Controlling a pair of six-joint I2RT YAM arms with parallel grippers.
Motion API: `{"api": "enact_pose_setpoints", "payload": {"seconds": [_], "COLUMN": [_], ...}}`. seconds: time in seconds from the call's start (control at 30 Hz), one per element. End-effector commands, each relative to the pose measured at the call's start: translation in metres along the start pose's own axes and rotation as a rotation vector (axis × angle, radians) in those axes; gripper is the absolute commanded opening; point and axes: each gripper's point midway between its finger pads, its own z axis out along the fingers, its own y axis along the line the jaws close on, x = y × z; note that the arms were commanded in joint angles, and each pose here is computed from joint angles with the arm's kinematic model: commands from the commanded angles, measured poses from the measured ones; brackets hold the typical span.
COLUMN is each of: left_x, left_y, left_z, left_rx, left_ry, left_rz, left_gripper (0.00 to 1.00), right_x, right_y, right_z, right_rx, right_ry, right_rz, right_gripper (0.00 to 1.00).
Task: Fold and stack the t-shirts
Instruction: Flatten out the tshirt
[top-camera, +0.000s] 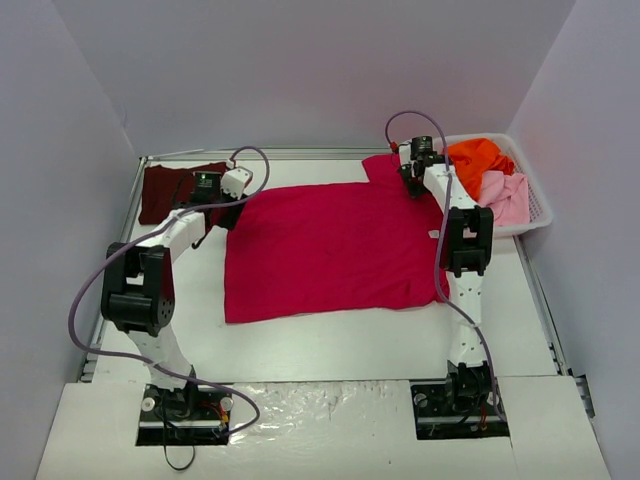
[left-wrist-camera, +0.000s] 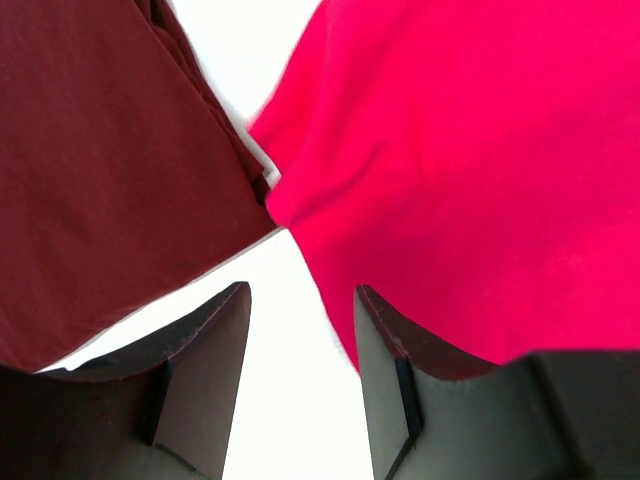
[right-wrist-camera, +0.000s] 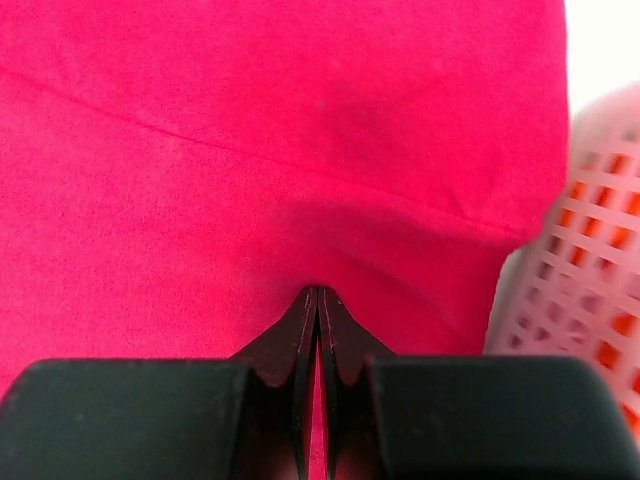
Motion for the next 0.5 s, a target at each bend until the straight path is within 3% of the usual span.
{"api": "enact_pose_setpoints", "payload": {"seconds": [0.0, 0.2, 0.47], "left_x": [-0.027, -0.035, -0.057], "left_y": [0.007, 0.0, -0.007], "left_z": [-0.001, 0.009, 0.034], "left_rx": [-0.032, -0.02, 0.022], "left_ry": [-0.051, -0.057, -0.091], "left_rz": [-0.01, -0.001, -0.055], "left_gripper": [0.44, 0.44, 0.44], "right_x": [0.074, 0.105, 0.103], "right_y": [-0.009, -0.012, -0.011], "right_z": [0.031, 0.03, 0.024], "right_rx": [0.043, 0.032, -0.005], "right_ry": [0.221, 0.291, 0.275], "right_rz": [0.027, 0.043, 0.041], "right_gripper": [0.0, 0.0, 0.0]}}
